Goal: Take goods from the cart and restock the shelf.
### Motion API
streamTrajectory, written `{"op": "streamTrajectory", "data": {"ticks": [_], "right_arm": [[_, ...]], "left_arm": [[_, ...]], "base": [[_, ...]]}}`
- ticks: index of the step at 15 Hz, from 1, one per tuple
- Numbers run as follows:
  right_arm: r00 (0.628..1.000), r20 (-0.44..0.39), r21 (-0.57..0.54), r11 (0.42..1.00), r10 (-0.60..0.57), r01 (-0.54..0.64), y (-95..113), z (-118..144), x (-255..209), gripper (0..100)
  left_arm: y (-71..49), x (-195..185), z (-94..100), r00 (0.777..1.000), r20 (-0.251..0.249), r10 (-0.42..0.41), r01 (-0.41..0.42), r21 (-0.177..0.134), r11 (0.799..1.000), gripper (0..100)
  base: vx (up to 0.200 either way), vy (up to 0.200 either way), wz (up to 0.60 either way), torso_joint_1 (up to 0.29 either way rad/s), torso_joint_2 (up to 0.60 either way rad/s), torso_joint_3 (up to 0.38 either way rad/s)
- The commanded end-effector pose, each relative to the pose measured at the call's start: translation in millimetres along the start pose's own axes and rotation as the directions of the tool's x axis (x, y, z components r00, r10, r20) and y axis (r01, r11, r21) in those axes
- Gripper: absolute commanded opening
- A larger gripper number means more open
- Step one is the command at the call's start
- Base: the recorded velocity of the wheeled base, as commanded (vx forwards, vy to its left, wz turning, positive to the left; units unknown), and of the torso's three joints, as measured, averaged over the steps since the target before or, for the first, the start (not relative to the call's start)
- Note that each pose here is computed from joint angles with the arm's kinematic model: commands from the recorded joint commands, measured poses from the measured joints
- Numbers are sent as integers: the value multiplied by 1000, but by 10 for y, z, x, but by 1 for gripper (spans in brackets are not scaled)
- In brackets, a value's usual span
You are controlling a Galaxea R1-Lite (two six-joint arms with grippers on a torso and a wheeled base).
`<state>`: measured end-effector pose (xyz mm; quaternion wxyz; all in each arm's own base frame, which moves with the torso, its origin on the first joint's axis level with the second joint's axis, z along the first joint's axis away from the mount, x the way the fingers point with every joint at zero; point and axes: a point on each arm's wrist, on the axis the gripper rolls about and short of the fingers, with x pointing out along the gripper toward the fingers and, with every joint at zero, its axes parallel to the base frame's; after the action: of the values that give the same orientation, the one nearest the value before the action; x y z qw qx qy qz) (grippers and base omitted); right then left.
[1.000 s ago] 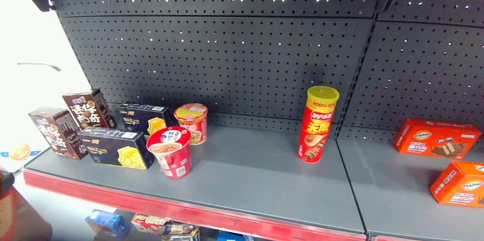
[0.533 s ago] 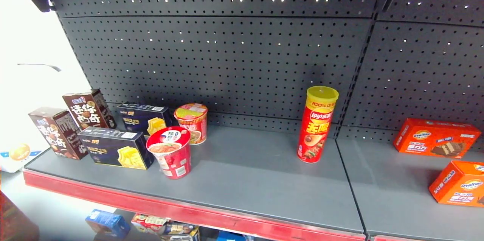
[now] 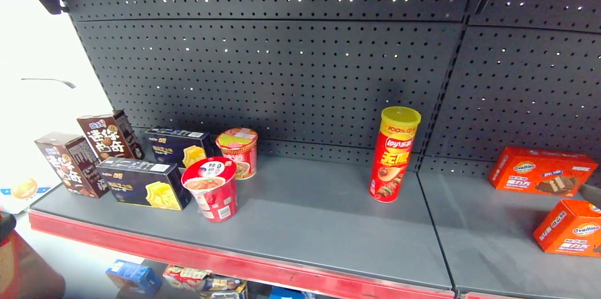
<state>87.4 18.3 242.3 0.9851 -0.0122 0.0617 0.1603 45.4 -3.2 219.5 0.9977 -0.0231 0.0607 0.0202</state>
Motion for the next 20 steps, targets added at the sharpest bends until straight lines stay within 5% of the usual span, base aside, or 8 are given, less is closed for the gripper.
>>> {"op": "streamTrajectory", "data": {"ticks": [1, 8, 12, 20], "right_arm": [[995, -100, 7, 1000, 22, -22, -78, 4, 687, 100], [964, -91, -156, 952, 250, -262, -75, -184, 1606, 100], [928, -120, -130, 921, 354, -368, -93, -313, 1828, 100], [849, -166, -71, 852, 502, -518, -304, -598, 2429, 100]], "left_arm": [[-9, 29, -1, 1000, -12, -8, 8, 2, 1000, 0], [-24, 48, -17, 997, -28, -66, 66, -1, 998, 0], [-21, 36, -23, 997, -27, -67, 65, -56, 996, 0], [-19, 24, -18, 998, -24, -65, 64, -57, 996, 0]], "base": [[0, 0, 0, 0, 0, 0], [0, 0, 0, 0, 0, 0], [0, 0, 0, 0, 0, 0], [0, 0, 0, 0, 0, 0]]}}
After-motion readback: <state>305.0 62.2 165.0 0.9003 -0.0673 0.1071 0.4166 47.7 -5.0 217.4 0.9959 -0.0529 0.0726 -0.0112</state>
